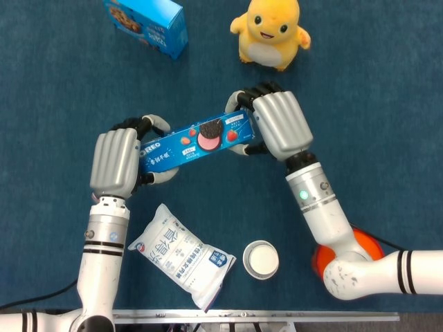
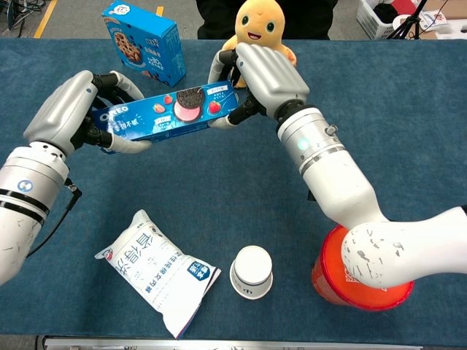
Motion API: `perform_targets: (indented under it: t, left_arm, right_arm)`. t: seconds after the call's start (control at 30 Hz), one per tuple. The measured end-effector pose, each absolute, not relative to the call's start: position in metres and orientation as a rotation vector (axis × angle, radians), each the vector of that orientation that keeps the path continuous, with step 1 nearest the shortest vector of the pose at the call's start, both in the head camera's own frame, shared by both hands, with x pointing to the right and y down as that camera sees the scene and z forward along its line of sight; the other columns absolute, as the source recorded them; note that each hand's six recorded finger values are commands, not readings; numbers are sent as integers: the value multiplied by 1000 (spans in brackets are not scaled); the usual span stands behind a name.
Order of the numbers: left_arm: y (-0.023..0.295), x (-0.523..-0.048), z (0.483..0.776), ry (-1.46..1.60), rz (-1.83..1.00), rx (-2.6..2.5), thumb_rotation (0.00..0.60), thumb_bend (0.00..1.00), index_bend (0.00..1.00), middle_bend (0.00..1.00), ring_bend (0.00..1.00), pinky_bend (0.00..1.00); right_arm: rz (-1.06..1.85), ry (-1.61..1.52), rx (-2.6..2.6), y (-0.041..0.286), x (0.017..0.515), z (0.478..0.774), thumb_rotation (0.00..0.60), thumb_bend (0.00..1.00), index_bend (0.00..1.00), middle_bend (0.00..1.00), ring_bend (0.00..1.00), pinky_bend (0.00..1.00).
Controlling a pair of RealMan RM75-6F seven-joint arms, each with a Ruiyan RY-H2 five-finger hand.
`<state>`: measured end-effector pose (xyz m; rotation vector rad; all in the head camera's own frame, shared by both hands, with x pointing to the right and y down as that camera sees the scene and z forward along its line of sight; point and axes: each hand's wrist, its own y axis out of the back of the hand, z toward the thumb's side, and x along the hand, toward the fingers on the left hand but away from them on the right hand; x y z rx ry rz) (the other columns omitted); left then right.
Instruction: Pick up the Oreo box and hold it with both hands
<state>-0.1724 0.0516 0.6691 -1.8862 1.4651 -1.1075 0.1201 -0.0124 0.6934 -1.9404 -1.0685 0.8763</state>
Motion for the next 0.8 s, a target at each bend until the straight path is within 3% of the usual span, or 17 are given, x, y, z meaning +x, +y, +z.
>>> perform_targets:
  t: [0.3,0.5,0.8]
  left_arm:
    - [52,-173,667,1508,-1058,-1882,600,70,535,609,497,543]
    - [51,-174,667,1536,-1036,-1871,600,70,575,651,537,590]
    - [51,-175,666,1565,-1020,-1873,600,70,609,687,569,627]
  right_arm:
    - [870,-1047,-1964,-10,122,694,600,9,631,599,421,298]
    - [873,-1023,-1976,-8,123,696,600,0,481,509,362,299]
    - [871,-1000,-1987,-7,123,697,600,0,231,250,299,298]
